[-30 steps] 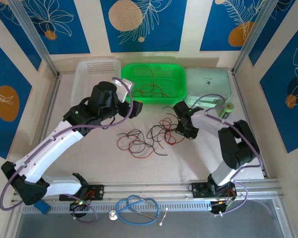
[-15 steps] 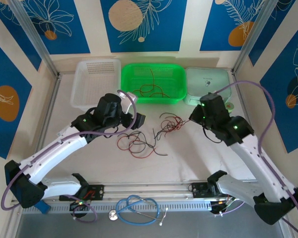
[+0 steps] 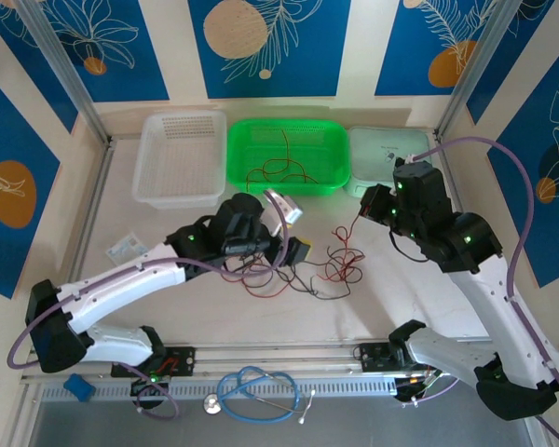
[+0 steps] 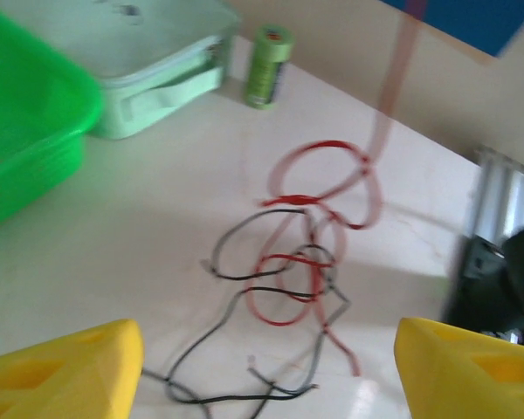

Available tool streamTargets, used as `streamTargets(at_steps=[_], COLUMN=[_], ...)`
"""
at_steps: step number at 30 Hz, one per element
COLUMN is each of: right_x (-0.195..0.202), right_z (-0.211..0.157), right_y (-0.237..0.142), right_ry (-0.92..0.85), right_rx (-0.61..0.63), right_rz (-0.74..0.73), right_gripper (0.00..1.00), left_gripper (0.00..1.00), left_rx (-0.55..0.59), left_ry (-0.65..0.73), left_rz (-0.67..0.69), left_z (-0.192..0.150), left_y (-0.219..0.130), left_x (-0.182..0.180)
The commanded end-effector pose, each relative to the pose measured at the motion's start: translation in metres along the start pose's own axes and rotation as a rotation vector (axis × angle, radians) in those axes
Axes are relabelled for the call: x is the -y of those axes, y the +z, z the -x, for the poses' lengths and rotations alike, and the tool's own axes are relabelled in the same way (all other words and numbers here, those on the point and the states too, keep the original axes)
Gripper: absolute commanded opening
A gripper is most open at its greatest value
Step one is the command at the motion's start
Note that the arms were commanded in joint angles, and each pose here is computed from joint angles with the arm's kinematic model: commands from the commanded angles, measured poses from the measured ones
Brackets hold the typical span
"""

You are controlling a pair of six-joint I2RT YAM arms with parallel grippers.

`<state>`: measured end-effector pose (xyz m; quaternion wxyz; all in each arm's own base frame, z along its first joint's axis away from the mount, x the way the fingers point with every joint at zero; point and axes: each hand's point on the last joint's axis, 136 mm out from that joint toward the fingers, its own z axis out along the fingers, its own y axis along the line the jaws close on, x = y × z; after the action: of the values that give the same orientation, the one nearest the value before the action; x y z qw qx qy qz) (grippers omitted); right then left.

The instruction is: Untangle the cables

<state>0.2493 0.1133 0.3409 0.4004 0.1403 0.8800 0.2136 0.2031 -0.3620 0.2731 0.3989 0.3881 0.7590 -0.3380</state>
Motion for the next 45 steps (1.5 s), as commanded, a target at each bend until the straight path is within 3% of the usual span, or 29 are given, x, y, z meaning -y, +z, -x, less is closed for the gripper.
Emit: streamTargets(at_steps=[1, 6, 14, 21, 27, 30, 35, 37, 40, 45], right_x=[-0.010, -0.012, -0.031, -0.050, -0.051, -0.048, -0.036, -0.030, -0.020, -0.004], right_z=[0.003, 0.007, 0.016, 0.018, 0.015, 0.015, 0.019, 0.022, 0.030, 0.045], right_y=[-0.006, 0.000, 0.007, 0.010, 0.010, 0.006, -0.003, -0.007, -0.013, -0.026], right_ry=[-0.015, 0.001, 0.036, 0.032, 0.037, 0.035, 0.032, 0.032, 0.032, 0.043], right_rx=[-0.002, 0.009, 0.047, 0.065, 0.065, 0.069, 0.099, 0.118, 0.145, 0.193], right_rz=[0.038, 0.023, 0.036, 0.063, 0.066, 0.060, 0.026, 0.007, -0.023, -0.057], right_gripper=[0.00, 0.00, 0.00, 0.00, 0.00, 0.00, 0.00, 0.00, 0.00, 0.00], left_gripper=[0.72, 0.72, 0.79, 0.83, 0.83, 0.72, 0.24, 0.10, 0.01, 0.01], left_rx=[0.060, 0.094, 0.087, 0.104, 0.088, 0.097, 0.113, 0.107, 0.094, 0.097], left_ry=[0.076, 0.119, 0.022, -0.076, -0.074, -0.061, -0.051, -0.051, -0.045, -0.033], left_rz=[-0.129, -0.210, -0.142, 0.096, 0.330, 0.441, 0.498, 0.507, 0.511, 0.523], left_z=[0.010, 0.004, -0.001, 0.001, -0.004, -0.005, -0.010, -0.013, -0.021, -0.031], left_y=[0.004, 0.003, 0.034, 0.077, 0.099, 0.097, 0.087, 0.081, 0.073, 0.054], left_x=[0.038, 0.070, 0.064, 0.030, -0.009, -0.028, -0.039, -0.041, -0.043, -0.051])
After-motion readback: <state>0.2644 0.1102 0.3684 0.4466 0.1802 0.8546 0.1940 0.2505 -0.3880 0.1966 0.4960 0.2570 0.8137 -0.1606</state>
